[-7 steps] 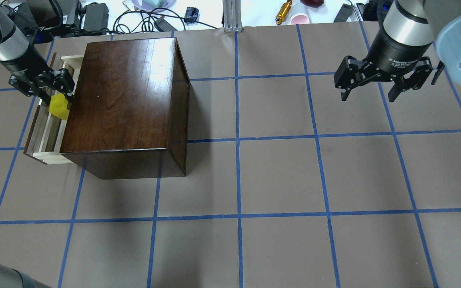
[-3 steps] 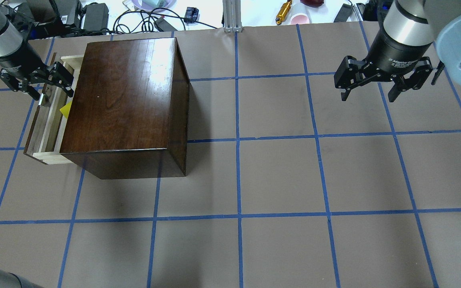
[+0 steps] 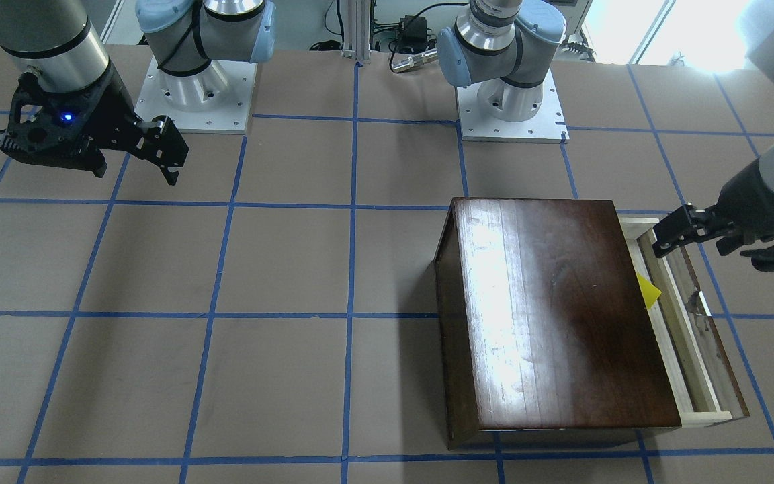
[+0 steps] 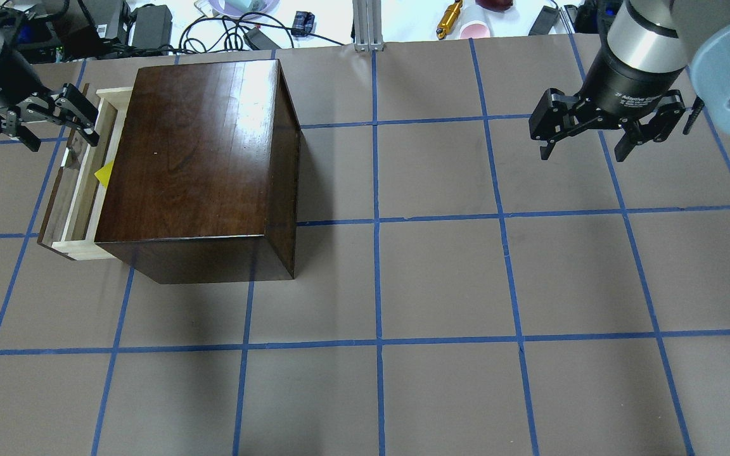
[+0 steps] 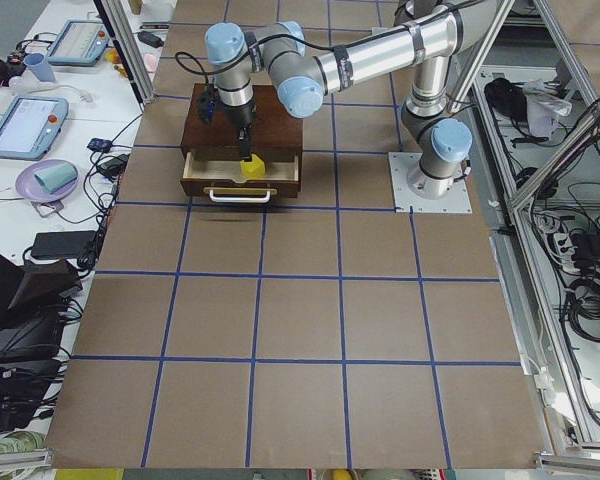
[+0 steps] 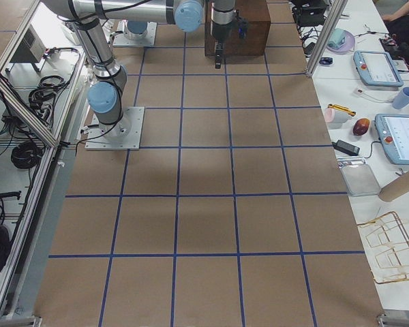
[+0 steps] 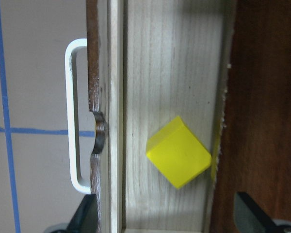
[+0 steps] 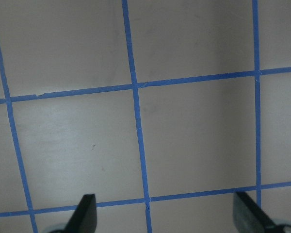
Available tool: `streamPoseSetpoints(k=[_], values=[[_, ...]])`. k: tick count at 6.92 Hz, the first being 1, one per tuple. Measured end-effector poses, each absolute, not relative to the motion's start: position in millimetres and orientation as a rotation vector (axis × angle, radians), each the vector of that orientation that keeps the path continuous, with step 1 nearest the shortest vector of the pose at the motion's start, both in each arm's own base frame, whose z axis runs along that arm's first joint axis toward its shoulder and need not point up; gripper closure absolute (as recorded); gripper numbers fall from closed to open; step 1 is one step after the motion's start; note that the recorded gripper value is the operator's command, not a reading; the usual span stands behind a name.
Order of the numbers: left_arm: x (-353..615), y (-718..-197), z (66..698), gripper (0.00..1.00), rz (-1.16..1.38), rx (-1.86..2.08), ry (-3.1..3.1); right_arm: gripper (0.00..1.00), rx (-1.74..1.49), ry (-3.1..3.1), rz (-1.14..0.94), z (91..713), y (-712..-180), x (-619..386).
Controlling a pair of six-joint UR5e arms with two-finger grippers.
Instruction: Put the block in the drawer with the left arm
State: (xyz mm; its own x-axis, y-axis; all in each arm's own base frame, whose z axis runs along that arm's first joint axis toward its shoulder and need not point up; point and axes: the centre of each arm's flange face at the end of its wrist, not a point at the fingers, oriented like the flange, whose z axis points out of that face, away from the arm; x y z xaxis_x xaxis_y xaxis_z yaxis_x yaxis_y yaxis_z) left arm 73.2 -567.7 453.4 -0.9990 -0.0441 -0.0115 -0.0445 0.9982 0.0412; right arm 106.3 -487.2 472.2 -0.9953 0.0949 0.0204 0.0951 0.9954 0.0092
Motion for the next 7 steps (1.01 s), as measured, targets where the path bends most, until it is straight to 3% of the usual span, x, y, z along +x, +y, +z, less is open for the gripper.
streamPoseSetpoints(k=[4,7], values=[[47.8,-511.7,517.6,0.00,-0.021,-0.064,3.110,0.00,-0.149,-3.118,-0.016,472.2,-487.2,106.2],[16.3,-510.9,522.4,0.00,-0.019,-0.089,3.111,0.00,-0.149,-3.118,-0.016,472.2,-487.2,106.3]])
